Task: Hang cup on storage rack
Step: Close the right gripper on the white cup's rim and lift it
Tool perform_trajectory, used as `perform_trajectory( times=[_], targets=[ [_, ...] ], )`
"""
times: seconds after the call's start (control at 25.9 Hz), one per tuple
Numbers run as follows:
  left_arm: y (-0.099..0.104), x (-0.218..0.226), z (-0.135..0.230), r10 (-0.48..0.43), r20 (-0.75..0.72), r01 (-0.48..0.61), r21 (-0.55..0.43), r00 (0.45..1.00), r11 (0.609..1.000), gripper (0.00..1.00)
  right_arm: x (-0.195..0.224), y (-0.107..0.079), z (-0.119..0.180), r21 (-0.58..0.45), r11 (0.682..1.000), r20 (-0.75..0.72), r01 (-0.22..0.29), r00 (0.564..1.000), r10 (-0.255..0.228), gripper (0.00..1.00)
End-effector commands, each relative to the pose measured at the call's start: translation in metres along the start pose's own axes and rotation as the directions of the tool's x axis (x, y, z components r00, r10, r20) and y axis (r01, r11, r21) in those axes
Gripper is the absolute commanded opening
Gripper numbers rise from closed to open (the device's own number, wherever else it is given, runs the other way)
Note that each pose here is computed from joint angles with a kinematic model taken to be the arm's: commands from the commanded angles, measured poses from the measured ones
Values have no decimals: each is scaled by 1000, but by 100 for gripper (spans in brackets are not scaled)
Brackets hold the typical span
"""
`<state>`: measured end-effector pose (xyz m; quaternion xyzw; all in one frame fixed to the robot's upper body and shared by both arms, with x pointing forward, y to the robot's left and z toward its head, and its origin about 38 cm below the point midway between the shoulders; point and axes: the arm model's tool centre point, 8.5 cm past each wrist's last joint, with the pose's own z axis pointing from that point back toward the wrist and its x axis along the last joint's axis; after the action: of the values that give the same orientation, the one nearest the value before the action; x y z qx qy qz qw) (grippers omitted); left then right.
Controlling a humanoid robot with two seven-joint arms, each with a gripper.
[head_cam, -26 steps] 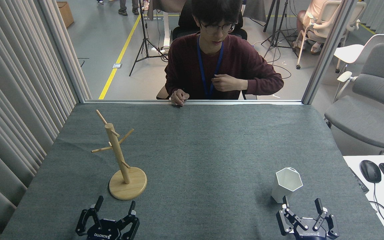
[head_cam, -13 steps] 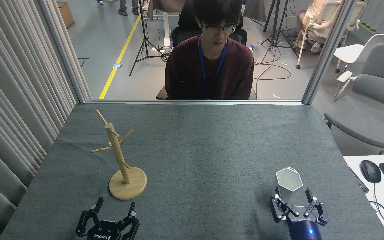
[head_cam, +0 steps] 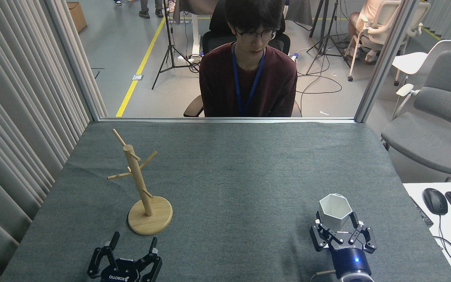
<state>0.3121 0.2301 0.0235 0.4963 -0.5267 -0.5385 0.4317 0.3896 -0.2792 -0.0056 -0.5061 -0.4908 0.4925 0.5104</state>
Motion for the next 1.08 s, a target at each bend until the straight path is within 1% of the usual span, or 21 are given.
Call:
perform_trajectory(
  times=[0.0, 0.12, 0.27, 0.46, 0.62, 0.81, 1.04],
  targets=[
    [1, -1, -1, -4, 1, 4, 3, 1000, 1000, 99, 0, -2, -8, -4, 1000, 5, -4, 1000, 4, 98],
    [1, -3, -1, -10, 2, 10, 4, 1000, 1000, 99, -2, 1, -9, 5, 1000, 1, -4, 1000, 4, 98],
    [2, -3, -1, -11, 4, 11, 5, 1000, 1000, 99, -6, 0, -9, 4, 1000, -1, -11, 1000, 11, 98],
    [3, -4, -1, -14, 5, 14, 9, 1000, 1000, 99, -7, 2, -7, 7, 1000, 4, -6, 1000, 6, 98],
    [4, -4, -1, -14, 4, 14, 9, 1000, 1000, 99, -17, 1, -6, 8, 1000, -3, -24, 1000, 24, 98],
    [5, -6, -1, -22, 6, 22, 13, 1000, 1000, 99, -18, 2, -5, 9, 1000, -4, -21, 1000, 21, 98],
    [6, -6, 0, -25, 7, 25, 14, 1000, 1000, 99, -23, 3, -6, 18, 999, -7, -30, 1000, 30, 98]
  ],
)
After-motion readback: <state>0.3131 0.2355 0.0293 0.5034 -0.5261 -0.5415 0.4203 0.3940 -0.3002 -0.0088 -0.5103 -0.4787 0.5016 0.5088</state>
